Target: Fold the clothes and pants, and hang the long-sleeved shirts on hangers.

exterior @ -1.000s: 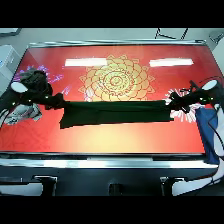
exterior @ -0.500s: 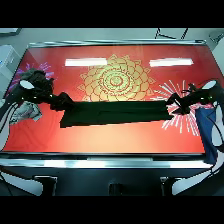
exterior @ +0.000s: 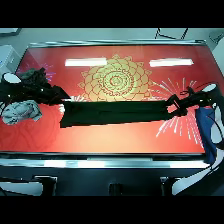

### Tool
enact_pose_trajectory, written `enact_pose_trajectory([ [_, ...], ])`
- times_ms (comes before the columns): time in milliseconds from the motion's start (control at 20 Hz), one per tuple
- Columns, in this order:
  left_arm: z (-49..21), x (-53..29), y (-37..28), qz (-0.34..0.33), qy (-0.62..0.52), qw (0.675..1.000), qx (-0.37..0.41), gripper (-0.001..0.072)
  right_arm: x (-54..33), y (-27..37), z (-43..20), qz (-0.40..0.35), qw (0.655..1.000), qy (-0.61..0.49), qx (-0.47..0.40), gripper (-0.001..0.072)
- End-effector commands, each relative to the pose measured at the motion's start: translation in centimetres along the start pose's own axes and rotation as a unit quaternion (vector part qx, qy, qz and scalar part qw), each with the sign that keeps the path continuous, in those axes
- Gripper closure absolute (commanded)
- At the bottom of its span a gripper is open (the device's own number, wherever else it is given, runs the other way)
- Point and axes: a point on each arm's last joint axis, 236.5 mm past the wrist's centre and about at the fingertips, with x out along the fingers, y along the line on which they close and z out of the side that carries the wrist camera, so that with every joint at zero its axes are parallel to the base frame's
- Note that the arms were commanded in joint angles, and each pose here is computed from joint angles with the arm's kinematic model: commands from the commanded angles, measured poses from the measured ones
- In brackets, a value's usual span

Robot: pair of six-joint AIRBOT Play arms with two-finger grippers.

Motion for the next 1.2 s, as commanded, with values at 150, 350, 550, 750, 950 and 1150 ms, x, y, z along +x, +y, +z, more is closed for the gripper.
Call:
enact_pose_trajectory([
  [150,-0.4,3.4,-5.4,-0.005,-0.006,0.998,0.064,0.0171,2.5,3.6,-0.1,0.020,0.999,-0.003,-0.034,0.0669],
  [350,0.4,8.2,-9.9,-0.008,-0.048,0.992,0.113,0.0635,-3.2,10.1,-1.4,0.082,0.990,-0.053,-0.106,0.0669],
  [550,-1.9,16.3,-12.9,-0.019,-0.032,0.997,0.069,0.0659,-9.9,17.1,-6.2,0.124,0.970,-0.101,-0.185,0.0669],
  [750,-6.3,23.0,-15.4,-0.073,0.028,0.997,-0.001,0.0661,-14.1,22.6,-12.5,0.145,0.948,-0.130,-0.252,0.0668],
  [950,-8.7,28.8,-20.2,-0.137,0.010,0.985,-0.108,0.0667,-16.5,26.0,-18.1,0.167,0.936,-0.140,-0.278,0.0667],
  [1150,-10.7,31.7,-25.9,-0.178,-0.044,0.970,-0.160,0.0677,-16.4,27.3,-20.8,0.176,0.941,-0.121,-0.263,0.0667],
])
